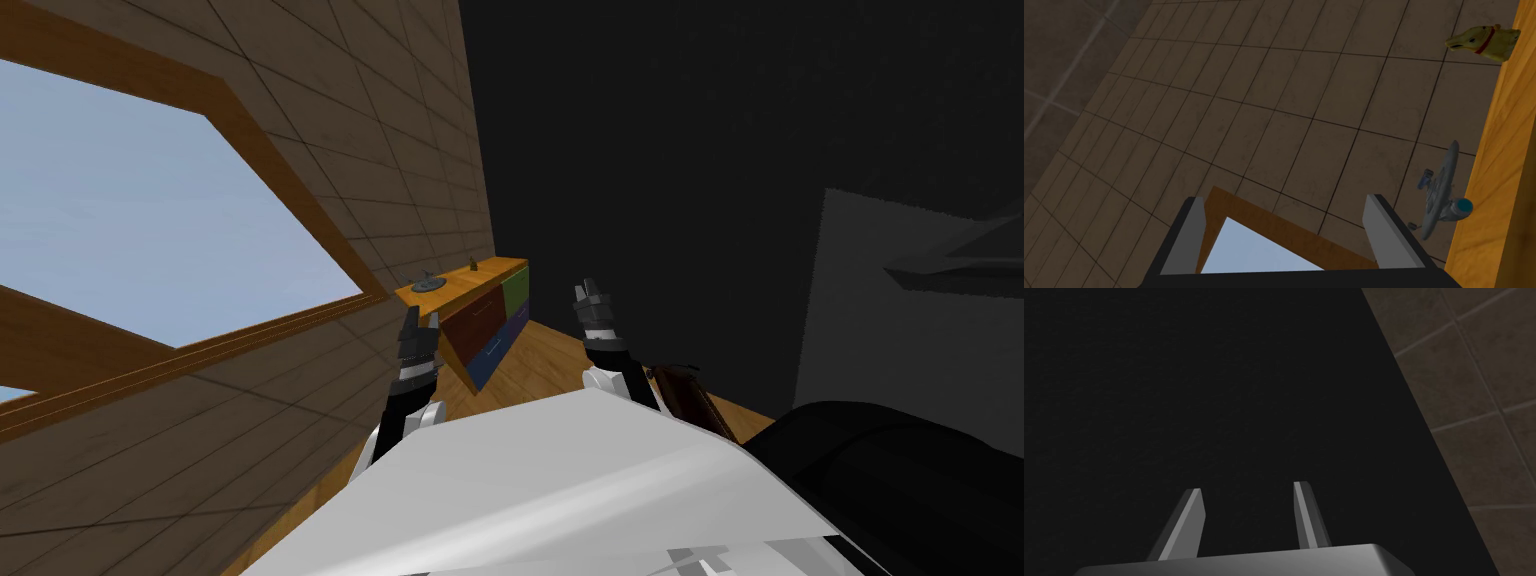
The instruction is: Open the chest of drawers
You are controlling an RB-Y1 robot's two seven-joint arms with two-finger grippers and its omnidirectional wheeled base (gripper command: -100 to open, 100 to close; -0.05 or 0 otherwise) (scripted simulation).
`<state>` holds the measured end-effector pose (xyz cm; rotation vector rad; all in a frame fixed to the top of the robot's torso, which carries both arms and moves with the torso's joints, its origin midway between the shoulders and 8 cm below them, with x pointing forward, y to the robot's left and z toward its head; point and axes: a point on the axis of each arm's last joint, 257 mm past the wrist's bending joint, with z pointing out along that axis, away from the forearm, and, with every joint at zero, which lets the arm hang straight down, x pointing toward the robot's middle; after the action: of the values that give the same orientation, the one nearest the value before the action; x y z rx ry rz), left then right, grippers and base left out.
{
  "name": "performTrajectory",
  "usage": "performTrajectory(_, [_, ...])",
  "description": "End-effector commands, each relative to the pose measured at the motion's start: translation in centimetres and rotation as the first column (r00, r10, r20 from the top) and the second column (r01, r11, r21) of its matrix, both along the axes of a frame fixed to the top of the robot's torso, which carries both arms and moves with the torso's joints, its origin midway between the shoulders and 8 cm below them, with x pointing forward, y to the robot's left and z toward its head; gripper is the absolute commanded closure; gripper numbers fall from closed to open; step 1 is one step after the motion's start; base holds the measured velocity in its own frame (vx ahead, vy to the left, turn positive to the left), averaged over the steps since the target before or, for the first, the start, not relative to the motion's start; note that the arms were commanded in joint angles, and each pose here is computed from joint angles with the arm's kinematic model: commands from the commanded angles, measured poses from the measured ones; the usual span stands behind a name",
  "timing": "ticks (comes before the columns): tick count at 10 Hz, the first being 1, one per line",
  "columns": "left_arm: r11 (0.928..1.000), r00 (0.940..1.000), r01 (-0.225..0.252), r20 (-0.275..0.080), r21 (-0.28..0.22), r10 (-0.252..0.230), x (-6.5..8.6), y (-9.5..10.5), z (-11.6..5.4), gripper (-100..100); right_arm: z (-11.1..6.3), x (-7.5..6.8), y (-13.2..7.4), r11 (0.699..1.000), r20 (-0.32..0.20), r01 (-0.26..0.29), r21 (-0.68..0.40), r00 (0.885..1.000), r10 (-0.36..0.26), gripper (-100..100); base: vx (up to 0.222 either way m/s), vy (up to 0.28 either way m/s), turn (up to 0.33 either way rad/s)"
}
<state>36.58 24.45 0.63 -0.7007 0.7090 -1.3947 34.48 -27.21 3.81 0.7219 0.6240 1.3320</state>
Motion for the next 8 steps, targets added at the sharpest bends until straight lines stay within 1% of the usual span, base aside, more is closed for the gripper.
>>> performTrajectory(1, [1.0,1.0,0.0,0.0,0.0,0.0,0.0,0.0,0.0,0,0.0,0.0,0.0,1.0,0.0,0.0,0.0,1.0,0.0,0,0.0,0.0,0.0])
performTrajectory(2, [0.9997,0.9997,0.015,-0.019,0.021,-0.015,0.2,0.1,-0.6,-100,0.0,0.0,0.0,1.0,0.0,0.0,0.0,1.0,0.0,0,0.046,-0.03,0.076])
performTrajectory(3, [0.9995,0.9993,0.021,-0.03,0.025,-0.02,0.3,0.3,-1.0,-100,0.0,0.0,0.0,1.0,-0.001,0.0,0.0,1.0,0.0,0,0.083,-0.059,0.087])
performTrajectory(4, [0.9994,0.9981,0.027,-0.055,0.023,-0.026,0.7,0.9,-1.9,-100,0.0,0.0,0.0,1.0,-0.001,0.0,0.0,1.0,0.0,0,0.131,-0.109,0.127])
performTrajectory(5, [0.9995,0.9973,0.028,-0.069,0.017,-0.027,0.9,1.3,-2.4,-100,0.0,0.0,0.0,1.0,-0.001,0.0,0.0,1.0,0.0,0,0.125,-0.137,0.134])
performTrajectory(6, [0.9996,0.9949,0.027,-0.097,-0.002,-0.027,1.2,2.2,-3.4,-100,0.0,0.0,0.0,1.0,-0.001,0.0,0.0,1.0,0.0,0,0.159,-0.162,0.151])
performTrajectory(7, [0.9996,0.9935,0.025,-0.111,-0.014,-0.026,1.4,2.7,-4.0,-100,0.0,0.0,0.0,1.0,-0.001,0.0,0.0,1.0,0.0,0,0.18,-0.17,0.132])
performTrajectory(8, [0.999,0.9899,0.017,-0.14,-0.041,-0.023,1.8,3.9,-5.1,-100,0.0,0.0,0.0,1.0,-0.001,0.0,0.0,1.0,0.0,0,0.198,-0.17,0.175])
